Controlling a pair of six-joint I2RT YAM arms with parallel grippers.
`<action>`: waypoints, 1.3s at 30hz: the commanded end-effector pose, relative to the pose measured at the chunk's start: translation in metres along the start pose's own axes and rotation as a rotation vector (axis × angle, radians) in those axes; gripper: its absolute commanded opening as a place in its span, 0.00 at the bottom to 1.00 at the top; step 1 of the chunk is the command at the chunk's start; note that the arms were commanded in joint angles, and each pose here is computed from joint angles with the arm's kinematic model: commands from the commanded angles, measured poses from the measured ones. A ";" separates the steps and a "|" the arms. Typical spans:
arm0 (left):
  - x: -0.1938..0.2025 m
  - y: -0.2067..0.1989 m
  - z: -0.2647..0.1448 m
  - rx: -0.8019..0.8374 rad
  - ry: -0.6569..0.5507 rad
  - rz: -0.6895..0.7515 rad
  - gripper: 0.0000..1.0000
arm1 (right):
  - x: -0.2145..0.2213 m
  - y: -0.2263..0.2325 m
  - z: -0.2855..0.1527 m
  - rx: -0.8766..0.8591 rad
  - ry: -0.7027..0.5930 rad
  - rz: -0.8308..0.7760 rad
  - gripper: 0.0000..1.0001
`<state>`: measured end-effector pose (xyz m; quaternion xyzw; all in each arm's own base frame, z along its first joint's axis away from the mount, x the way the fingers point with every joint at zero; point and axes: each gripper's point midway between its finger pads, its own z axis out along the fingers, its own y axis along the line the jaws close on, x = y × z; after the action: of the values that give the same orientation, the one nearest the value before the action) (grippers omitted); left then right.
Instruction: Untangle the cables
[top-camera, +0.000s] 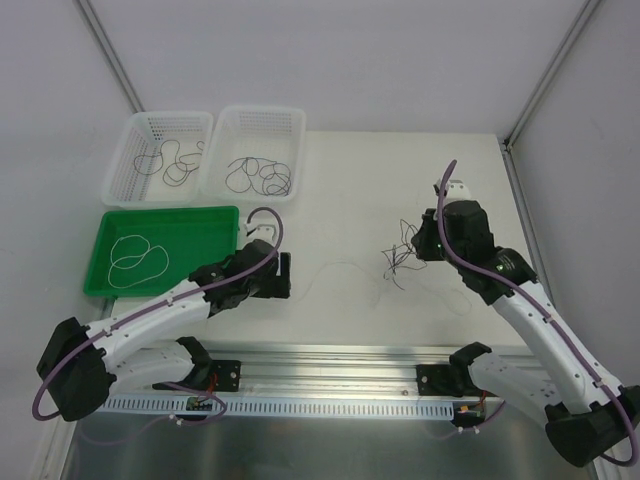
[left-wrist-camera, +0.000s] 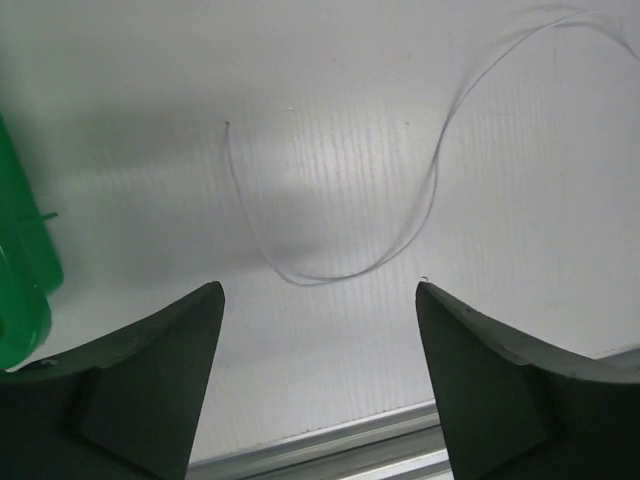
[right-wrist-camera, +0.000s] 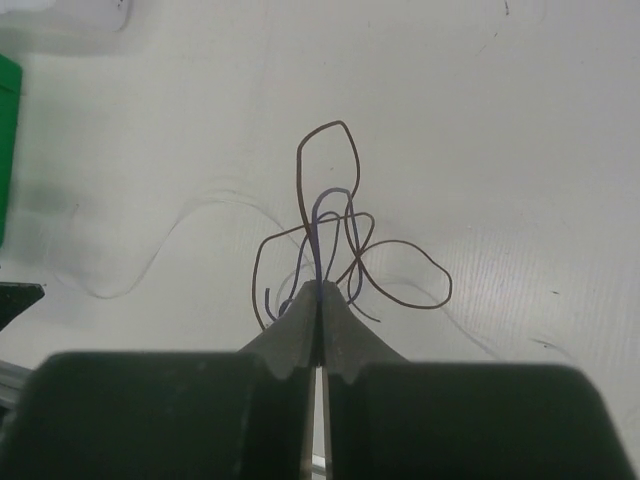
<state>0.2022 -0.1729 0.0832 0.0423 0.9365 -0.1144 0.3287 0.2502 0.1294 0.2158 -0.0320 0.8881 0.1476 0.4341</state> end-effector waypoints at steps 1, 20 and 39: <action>-0.029 -0.035 -0.013 0.144 -0.119 -0.043 0.80 | -0.029 -0.004 -0.005 0.078 -0.127 0.025 0.01; -0.048 -0.225 -0.009 0.665 -0.261 0.399 0.84 | -0.027 0.014 -0.012 0.095 -0.117 0.029 0.01; -0.018 -0.253 0.032 0.632 -0.168 0.457 0.00 | -0.015 -0.001 -0.012 0.165 -0.114 0.020 0.01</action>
<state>0.1966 -0.4265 0.0908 0.3453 0.8085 -0.3093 0.3626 0.2504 0.1337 0.2281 0.0050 0.8786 0.0945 0.4682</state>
